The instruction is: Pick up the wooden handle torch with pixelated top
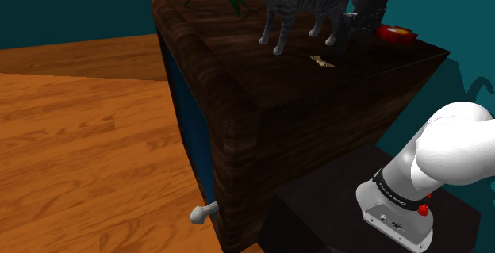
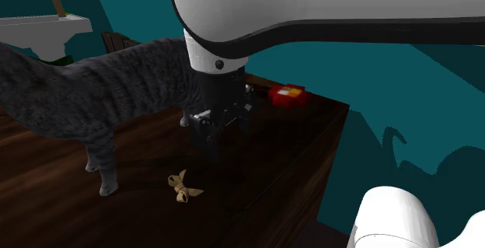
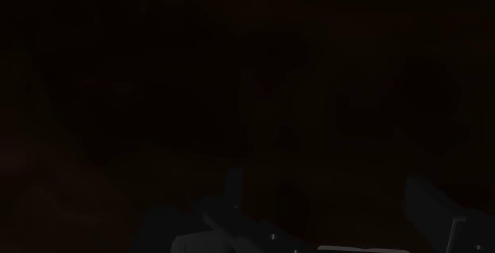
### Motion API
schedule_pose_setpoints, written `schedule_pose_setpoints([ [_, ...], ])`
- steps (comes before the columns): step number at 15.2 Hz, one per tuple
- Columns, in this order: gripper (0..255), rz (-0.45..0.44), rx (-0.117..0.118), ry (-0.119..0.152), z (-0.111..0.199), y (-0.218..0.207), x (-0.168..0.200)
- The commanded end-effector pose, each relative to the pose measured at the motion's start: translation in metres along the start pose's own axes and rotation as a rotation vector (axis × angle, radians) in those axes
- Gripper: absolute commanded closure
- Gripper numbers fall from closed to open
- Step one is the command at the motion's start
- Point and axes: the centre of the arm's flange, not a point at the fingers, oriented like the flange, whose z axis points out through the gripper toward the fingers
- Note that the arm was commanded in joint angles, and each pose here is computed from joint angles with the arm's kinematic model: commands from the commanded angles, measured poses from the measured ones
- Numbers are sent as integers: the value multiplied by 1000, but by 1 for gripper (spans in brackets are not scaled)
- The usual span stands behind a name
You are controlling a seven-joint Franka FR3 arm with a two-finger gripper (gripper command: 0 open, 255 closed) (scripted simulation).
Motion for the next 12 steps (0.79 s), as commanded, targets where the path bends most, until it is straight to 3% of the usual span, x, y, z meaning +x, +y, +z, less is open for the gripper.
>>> schedule_pose_setpoints([
  [1,0,0,0,0,0,0,0],
  [12,0,-69,44,34,-12,139,54],
])
